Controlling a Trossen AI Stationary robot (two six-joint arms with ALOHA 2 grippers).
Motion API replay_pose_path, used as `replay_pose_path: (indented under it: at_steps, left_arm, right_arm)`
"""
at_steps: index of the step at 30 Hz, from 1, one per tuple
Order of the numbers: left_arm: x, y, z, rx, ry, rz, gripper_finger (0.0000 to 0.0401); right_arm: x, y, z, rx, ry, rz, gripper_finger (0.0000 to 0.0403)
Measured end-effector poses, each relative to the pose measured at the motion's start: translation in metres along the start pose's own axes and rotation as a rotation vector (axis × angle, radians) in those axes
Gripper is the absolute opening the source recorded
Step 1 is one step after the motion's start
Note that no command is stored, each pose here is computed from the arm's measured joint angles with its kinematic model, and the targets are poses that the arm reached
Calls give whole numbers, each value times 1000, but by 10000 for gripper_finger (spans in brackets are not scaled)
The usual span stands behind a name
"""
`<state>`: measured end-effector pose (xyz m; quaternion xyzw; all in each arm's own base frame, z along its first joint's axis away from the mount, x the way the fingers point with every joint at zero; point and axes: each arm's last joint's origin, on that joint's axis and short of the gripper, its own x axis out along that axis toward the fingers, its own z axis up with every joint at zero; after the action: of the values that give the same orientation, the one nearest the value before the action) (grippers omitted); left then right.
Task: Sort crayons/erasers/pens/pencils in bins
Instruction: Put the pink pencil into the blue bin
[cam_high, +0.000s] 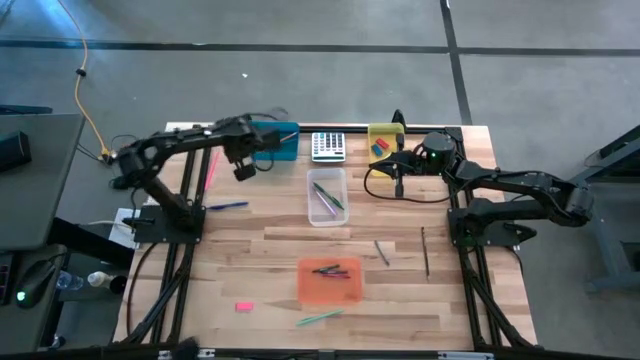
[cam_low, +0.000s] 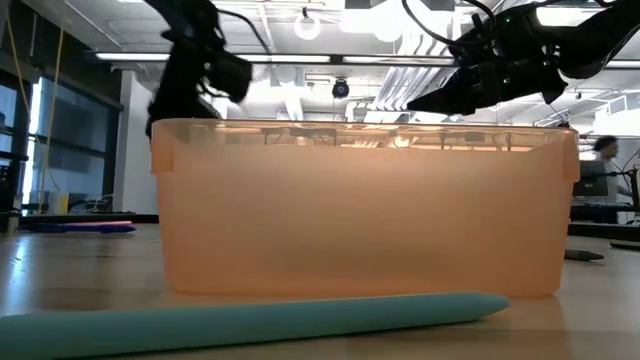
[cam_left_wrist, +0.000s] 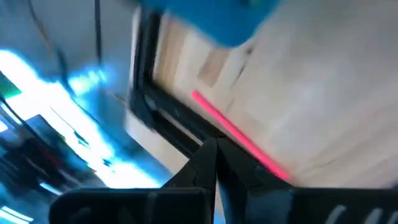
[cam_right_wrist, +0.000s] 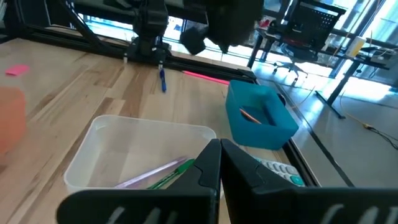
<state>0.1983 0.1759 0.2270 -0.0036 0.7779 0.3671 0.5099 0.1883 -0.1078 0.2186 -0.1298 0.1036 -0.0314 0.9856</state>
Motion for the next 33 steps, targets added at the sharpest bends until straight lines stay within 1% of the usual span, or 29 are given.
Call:
replay_pose_path:
  at_steps: [3, 4, 5, 7, 9, 14, 20, 24, 27, 30, 33]
  left_arm:
    - [10, -11, 16, 344, 17, 26, 0]
    - [13, -14, 20, 437, 27, 32, 0]
    - [16, -17, 24, 502, 35, 46, 0]
    - [22, -20, 30, 577, 42, 58, 0]
    - [28, -17, 31, 616, 63, 43, 0]
    - [47, 0, 30, 648, 119, 0, 0]
    - [64, 21, 28, 751, 133, -34, 0]
    - [80, 23, 23, 841, 142, -56, 0]
    - [88, 22, 24, 877, 145, -24, 0]
    - [89, 18, 27, 880, 107, -13, 0]
    - [84, 17, 35, 815, 5, -12, 0]
  right_arm:
    - [0, 0, 0, 2, 3, 1, 0]
    - [0, 0, -1, 3, 5, 2, 0]
    - [0, 0, -1, 5, 8, 3, 0]
    - [0, 0, -1, 5, 9, 4, 0]
    - [0, 0, -1, 5, 9, 4, 0]
    - [0, 0, -1, 6, 12, 5, 0]
    - [0, 1, -2, 9, 15, 6, 0]
    - [0, 1, -2, 9, 15, 6, 0]
    - [0, 1, -2, 9, 15, 6, 0]
    - [0, 1, -2, 9, 15, 7, 0]
    - [0, 1, -2, 12, 15, 6, 0]
